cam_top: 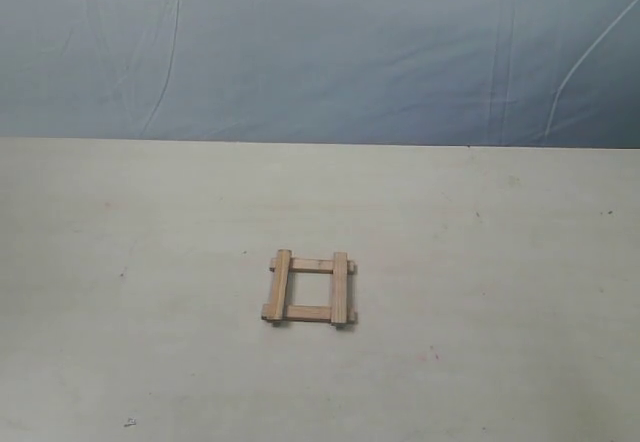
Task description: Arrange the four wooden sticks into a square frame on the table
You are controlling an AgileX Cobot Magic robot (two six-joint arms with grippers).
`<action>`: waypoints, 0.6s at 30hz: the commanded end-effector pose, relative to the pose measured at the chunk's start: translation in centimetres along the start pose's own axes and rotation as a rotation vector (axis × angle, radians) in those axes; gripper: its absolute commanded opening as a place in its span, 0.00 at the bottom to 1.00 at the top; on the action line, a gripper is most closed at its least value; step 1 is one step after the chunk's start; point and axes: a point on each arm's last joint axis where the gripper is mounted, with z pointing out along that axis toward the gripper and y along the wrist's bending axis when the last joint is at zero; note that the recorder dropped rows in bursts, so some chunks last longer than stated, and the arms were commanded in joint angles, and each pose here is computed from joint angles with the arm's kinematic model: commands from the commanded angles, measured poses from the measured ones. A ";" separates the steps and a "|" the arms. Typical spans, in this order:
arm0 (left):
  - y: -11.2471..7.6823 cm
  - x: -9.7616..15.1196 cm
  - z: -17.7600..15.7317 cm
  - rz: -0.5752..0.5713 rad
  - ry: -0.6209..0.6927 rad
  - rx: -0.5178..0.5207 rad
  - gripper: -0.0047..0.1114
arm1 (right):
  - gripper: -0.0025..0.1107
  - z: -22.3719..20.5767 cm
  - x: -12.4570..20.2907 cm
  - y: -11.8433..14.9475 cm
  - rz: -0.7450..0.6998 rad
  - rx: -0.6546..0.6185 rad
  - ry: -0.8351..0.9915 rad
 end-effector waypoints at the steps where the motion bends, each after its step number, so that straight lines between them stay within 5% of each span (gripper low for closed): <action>1: 0.0 0.1 0.0 0.035 0.007 -0.003 0.04 | 0.01 -0.2 2.4 -0.7 -0.059 0.075 0.221; 7: 0.2 0.3 0.0 0.101 0.029 -0.017 0.04 | 0.01 -0.2 2.5 -0.7 -0.052 0.081 0.220; 18: 1.6 1.5 -0.3 0.081 0.149 -0.258 0.04 | 0.01 -0.2 2.5 -0.7 -0.037 0.080 0.220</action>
